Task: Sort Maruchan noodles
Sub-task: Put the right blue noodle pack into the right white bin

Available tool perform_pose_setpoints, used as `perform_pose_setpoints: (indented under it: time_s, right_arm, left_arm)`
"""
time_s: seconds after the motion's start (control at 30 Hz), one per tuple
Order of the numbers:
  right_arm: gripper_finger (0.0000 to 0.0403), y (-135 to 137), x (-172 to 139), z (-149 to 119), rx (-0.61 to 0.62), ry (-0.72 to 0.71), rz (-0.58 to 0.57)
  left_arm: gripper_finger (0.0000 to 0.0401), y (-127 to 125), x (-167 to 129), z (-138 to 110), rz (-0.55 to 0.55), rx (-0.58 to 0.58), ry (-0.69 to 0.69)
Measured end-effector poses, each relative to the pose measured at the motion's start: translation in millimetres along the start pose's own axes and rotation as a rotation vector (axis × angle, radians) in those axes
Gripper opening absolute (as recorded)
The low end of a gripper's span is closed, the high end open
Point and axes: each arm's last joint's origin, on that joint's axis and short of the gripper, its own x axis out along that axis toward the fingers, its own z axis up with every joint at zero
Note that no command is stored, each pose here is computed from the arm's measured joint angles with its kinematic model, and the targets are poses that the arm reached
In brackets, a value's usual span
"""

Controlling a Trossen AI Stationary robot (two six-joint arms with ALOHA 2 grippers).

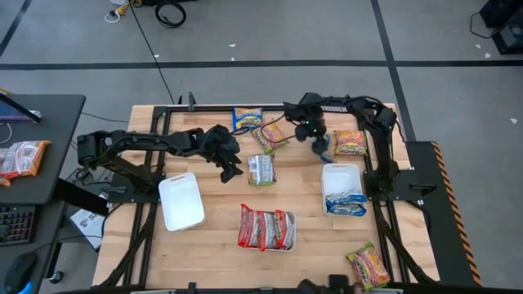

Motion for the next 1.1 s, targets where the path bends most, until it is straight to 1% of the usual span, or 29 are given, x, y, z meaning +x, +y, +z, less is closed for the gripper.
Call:
perform_pose_setpoints:
  time_s: [0.1, 0.17, 0.23, 0.33, 0.43, 0.57, 0.67, 0.73, 0.8, 0.97, 1.1]
  right_arm:
    - [0.0306, -6.1, 1.8, -12.4, 0.126, 0.055, 0.051]
    - [0.0306, -9.0, 1.5, -17.1, 0.149, 0.072, 0.071]
    - [0.0306, -9.6, -1.9, -18.9, 0.131, 0.081, 0.079]
    - [0.0306, -10.5, -11.3, -15.0, 0.031, 0.045, 0.06]
    - [0.0306, -7.7, -21.1, -6.7, -0.14, -0.01, 0.033]
    - [0.0306, -4.6, -26.3, 3.7, -0.413, -0.064, -0.027]
    - [0.0299, -5.3, -27.3, 11.7, -0.517, -0.11, -0.089]
    - [0.0288, -6.2, -26.5, 15.5, -0.536, -0.131, -0.121]
    - [0.0273, -5.4, -23.6, 15.3, -0.539, -0.126, -0.115]
    - [0.0239, -4.7, -12.3, 4.5, -0.531, -0.06, -0.035]
    - [0.0221, -5.8, -6.8, -1.1, -0.498, -0.033, 0.001]
  left_arm:
    - [0.0253, 0.0, 0.0, 0.2, 0.0, 0.001, -0.002]
    - [0.0253, 0.0, 0.0, 0.2, 0.0, 0.001, -0.002]
    - [0.0253, 0.0, 0.1, 0.2, 0.0, 0.0, -0.002]
    - [0.0253, 0.0, 0.0, 0.2, 0.0, -0.004, -0.002]
    - [0.0253, 0.0, 0.0, 0.1, 0.0, -0.021, -0.001]
    - [0.0253, -0.3, 0.1, 0.0, -0.001, -0.032, 0.0]
    - [0.0253, -1.6, 0.5, -0.4, -0.004, -0.038, 0.002]
    - [0.0253, -1.8, 0.5, -0.5, -0.005, -0.044, 0.004]
    - [0.0253, -1.8, 0.5, -0.6, -0.004, -0.044, 0.005]
    - [0.0253, -0.8, 0.3, -1.0, -0.001, -0.044, 0.009]
    - [0.0253, 1.1, -0.2, -0.6, 0.004, -0.033, 0.007]
